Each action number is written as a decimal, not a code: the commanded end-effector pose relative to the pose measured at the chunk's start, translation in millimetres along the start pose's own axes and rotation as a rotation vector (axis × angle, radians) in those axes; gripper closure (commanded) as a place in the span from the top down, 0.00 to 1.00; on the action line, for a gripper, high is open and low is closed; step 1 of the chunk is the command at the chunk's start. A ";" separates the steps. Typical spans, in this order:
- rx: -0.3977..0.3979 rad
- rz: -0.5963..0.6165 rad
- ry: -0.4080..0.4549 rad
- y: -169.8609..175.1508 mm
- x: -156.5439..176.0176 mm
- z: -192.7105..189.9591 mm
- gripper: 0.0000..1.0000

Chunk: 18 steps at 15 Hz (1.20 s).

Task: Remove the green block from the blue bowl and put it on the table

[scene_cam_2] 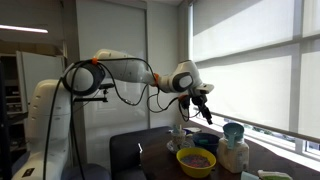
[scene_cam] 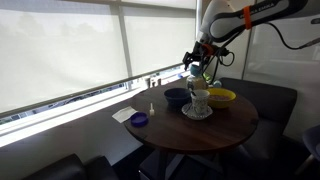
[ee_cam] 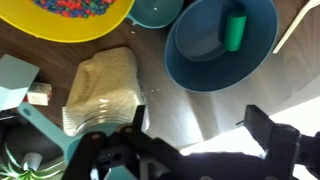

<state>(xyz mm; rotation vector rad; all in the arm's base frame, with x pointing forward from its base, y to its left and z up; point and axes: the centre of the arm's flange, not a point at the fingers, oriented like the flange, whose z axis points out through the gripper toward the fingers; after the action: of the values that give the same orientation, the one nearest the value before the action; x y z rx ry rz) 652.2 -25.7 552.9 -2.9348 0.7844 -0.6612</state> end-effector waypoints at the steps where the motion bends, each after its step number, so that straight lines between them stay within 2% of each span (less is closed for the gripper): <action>1: -0.012 -0.050 -0.107 -56.6 43.1 45.4 1.00; 2: -0.013 -0.031 -0.058 -25.5 1.8 34.3 1.00; 4: -0.020 -0.049 -0.091 -40.5 4.8 55.2 1.00; 6: -0.040 -0.049 -0.081 -46.3 7.6 63.0 1.00; 8: 0.006 -0.024 -0.102 -61.2 8.7 87.7 1.00; 12: 0.023 -0.040 -0.160 -80.5 1.7 120.9 1.00; 16: 0.008 -0.060 -0.188 -75.2 -2.2 137.5 1.00; 18: 0.003 -0.084 -0.231 -77.0 -5.2 150.0 1.00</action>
<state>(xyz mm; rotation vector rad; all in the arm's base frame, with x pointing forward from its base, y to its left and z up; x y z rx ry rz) 732.1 32.3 431.4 -2.9836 0.6801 -0.3956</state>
